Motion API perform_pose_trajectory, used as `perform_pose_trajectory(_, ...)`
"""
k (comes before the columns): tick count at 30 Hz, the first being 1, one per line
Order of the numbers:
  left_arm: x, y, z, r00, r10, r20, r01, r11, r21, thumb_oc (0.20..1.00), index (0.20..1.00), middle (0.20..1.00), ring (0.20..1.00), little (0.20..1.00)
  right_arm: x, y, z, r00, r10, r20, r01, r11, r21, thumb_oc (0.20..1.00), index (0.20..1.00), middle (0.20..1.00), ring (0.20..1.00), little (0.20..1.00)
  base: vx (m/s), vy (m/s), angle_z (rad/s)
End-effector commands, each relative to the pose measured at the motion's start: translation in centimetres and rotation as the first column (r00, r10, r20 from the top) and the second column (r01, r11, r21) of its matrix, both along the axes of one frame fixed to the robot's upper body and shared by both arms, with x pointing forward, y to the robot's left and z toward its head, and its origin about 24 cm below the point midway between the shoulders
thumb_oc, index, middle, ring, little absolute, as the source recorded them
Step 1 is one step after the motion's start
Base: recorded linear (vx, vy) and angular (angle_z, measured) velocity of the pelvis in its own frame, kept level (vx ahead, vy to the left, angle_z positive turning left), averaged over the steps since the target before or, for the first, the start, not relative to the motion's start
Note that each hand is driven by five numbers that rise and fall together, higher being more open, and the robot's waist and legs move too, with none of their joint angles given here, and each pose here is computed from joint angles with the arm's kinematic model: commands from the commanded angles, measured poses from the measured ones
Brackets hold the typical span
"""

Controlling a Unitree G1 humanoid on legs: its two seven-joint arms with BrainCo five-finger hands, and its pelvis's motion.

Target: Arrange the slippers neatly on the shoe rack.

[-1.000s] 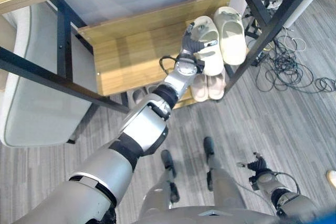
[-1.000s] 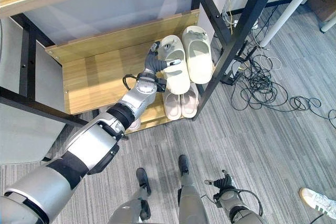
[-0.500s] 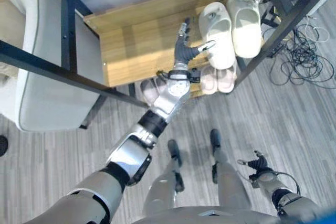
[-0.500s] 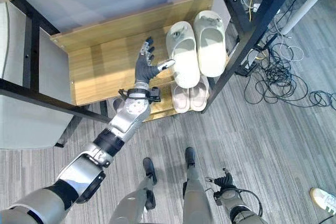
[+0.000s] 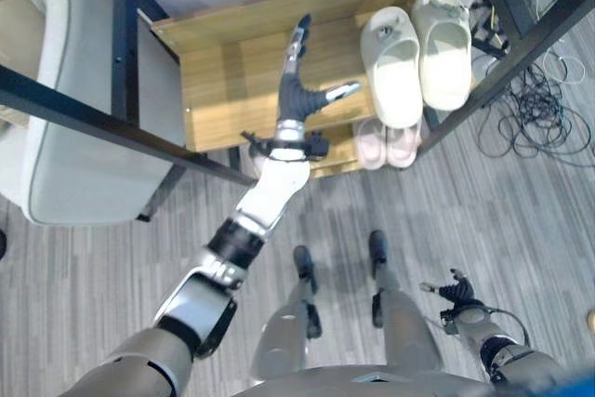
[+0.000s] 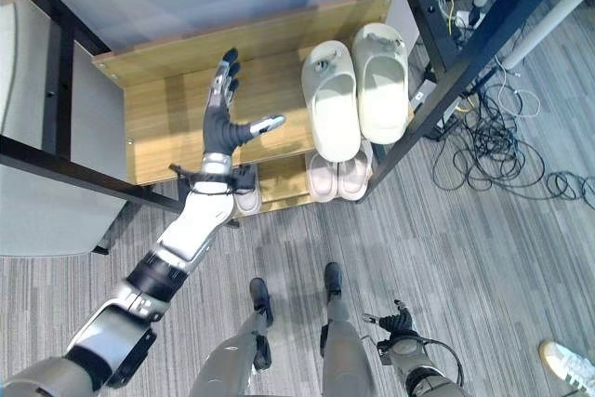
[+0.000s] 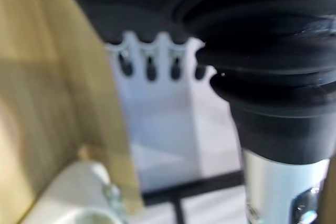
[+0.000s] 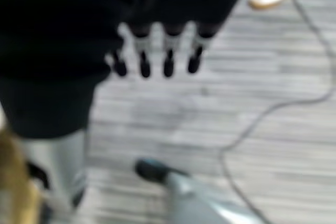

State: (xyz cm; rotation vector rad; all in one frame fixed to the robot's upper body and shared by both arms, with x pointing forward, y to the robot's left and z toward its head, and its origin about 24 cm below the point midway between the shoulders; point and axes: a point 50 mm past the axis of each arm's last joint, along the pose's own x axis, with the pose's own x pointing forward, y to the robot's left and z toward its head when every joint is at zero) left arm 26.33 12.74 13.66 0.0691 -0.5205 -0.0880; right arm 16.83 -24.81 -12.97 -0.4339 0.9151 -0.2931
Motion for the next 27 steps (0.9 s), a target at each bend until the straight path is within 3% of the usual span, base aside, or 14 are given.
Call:
perform_pose_trajectory(1, -0.2, 0.1, 2.6, 0.98, -0.157, 0.123, 0.163, 0.986, -0.04, 1.0, 1.0, 1.0, 1.0, 1.0, 0.5, 0.6, 0.1, 1.0, -0.019, 0.022, 0.018, 1.0, 0.018, 1.0, 1.0, 1.0, 1.0, 1.0, 0.07, -0.028, 0.28)
perform_pose_trajectory(4, -2.6, 3.5, -0.2, 0.988, -0.149, -0.027, 0.147, 0.987, -0.061, 1.0, 1.0, 1.0, 1.0, 1.0, -1.0, 0.1, -0.5, 0.999, -0.023, -0.031, 0.023, 1.0, 0.002, 1.0, 1.0, 1.0, 1.0, 1.0, 0.04, -0.039, 0.15)
perform_pose_trajectory(8, -4.5, 5.1, -2.3, 0.977, -0.152, -0.15, 0.153, 0.988, -0.01, 1.0, 1.0, 1.0, 1.0, 1.0, -2.1, -0.3, -0.8, 0.998, -0.028, -0.059, 0.028, 1.0, -0.005, 1.0, 1.0, 1.0, 1.0, 1.0, 0.01, -0.022, 0.23)
perform_pose_trajectory(13, -7.5, 6.9, -6.8, 0.893, -0.17, -0.417, 0.215, 0.974, 0.063, 1.0, 1.0, 1.0, 1.0, 1.0, -2.8, -0.8, -0.9, 0.997, -0.021, -0.073, 0.019, 1.0, -0.021, 1.0, 1.0, 1.0, 1.0, 1.0, 0.02, -0.032, 0.04)
perform_pose_trajectory(14, -9.4, 7.7, -11.0, 0.763, -0.173, -0.623, 0.323, 0.937, 0.135, 1.0, 1.0, 1.0, 1.0, 1.0, -3.2, -1.1, -0.9, 0.997, -0.012, -0.081, 0.01, 1.0, -0.029, 1.0, 1.0, 1.0, 1.0, 1.0, 0.04, -0.026, 0.22)
perform_pose_trajectory(16, -10.7, 8.3, -14.2, 0.67, -0.122, -0.733, 0.374, 0.908, 0.191, 1.0, 1.0, 1.0, 1.0, 1.0, -3.6, -1.5, -0.9, 0.996, -0.019, -0.09, 0.016, 0.999, -0.035, 1.0, 1.0, 1.0, 1.0, 1.0, 0.02, -0.015, 0.14)
perform_pose_trajectory(17, -10.7, 8.2, -14.3, 0.671, -0.123, -0.731, 0.374, 0.907, 0.191, 1.0, 1.0, 1.0, 1.0, 1.0, -3.6, -1.5, -0.9, 0.996, -0.02, -0.089, 0.017, 0.999, -0.036, 1.0, 1.0, 1.0, 1.0, 1.0, 0.04, -0.008, 0.01)
perform_pose_trajectory(18, -12.6, 9.1, -18.2, 0.554, -0.02, -0.832, 0.454, 0.845, 0.282, 1.0, 1.0, 1.0, 1.0, 1.0, -3.9, -1.6, -1.0, 0.995, -0.032, -0.095, 0.03, 0.999, -0.03, 1.0, 1.0, 1.0, 1.0, 1.0, 0.06, 0.004, -0.03)
perform_pose_trajectory(20, -14.9, 9.8, -22.3, 0.428, 0.119, -0.896, 0.508, 0.788, 0.348, 1.0, 1.0, 1.0, 1.0, 1.0, -4.3, -2.1, -1.0, 0.992, -0.056, -0.11, 0.053, 0.998, -0.032, 1.0, 1.0, 1.0, 1.0, 1.0, 0.07, 0.018, 0.03)
perform_pose_trajectory(21, -14.8, 9.6, -22.4, 0.432, 0.118, -0.894, 0.508, 0.788, 0.349, 1.0, 1.0, 1.0, 1.0, 1.0, -4.3, -2.2, -1.0, 0.992, -0.057, -0.109, 0.053, 0.998, -0.034, 1.0, 1.0, 1.0, 1.0, 1.0, 0.04, 0.027, 0.11)
perform_pose_trajectory(22, -15.9, 9.8, -23.8, 0.376, 0.162, -0.912, 0.541, 0.761, 0.358, 1.0, 1.0, 1.0, 1.0, 1.0, -4.5, -2.5, -1.0, 0.991, -0.062, -0.116, 0.058, 0.998, -0.037, 1.0, 1.0, 1.0, 1.0, 1.0, 0.08, 0.042, 0.16)
perform_pose_trajectory(23, -18.7, 10.4, -26.8, 0.213, 0.261, -0.942, 0.571, 0.748, 0.337, 1.0, 1.0, 1.0, 1.0, 1.0, -5.4, -3.4, -1.0, 0.985, -0.079, -0.152, 0.073, 0.996, -0.044, 1.0, 1.0, 1.0, 1.0, 1.0, 0.15, 0.052, 0.15)
perform_pose_trajectory(25, -22.3, 10.9, -28.8, 0.041, 0.34, -0.94, 0.648, 0.707, 0.284, 1.0, 1.0, 1.0, 1.0, 1.0, -6.6, -4.5, -1.0, 0.977, -0.092, -0.192, 0.083, 0.995, -0.054, 1.0, 1.0, 1.0, 1.0, 1.0, 0.13, 0.056, 0.05)
perform_pose_trajectory(27, -24.2, 11.6, -29.6, -0.006, 0.439, -0.899, 0.719, 0.626, 0.301, 1.0, 1.0, 1.0, 1.0, 1.0, -7.8, -5.4, -1.0, 0.966, -0.117, -0.231, 0.104, 0.992, -0.068, 1.0, 1.0, 1.0, 1.0, 1.0, 0.08, 0.04, -0.04)
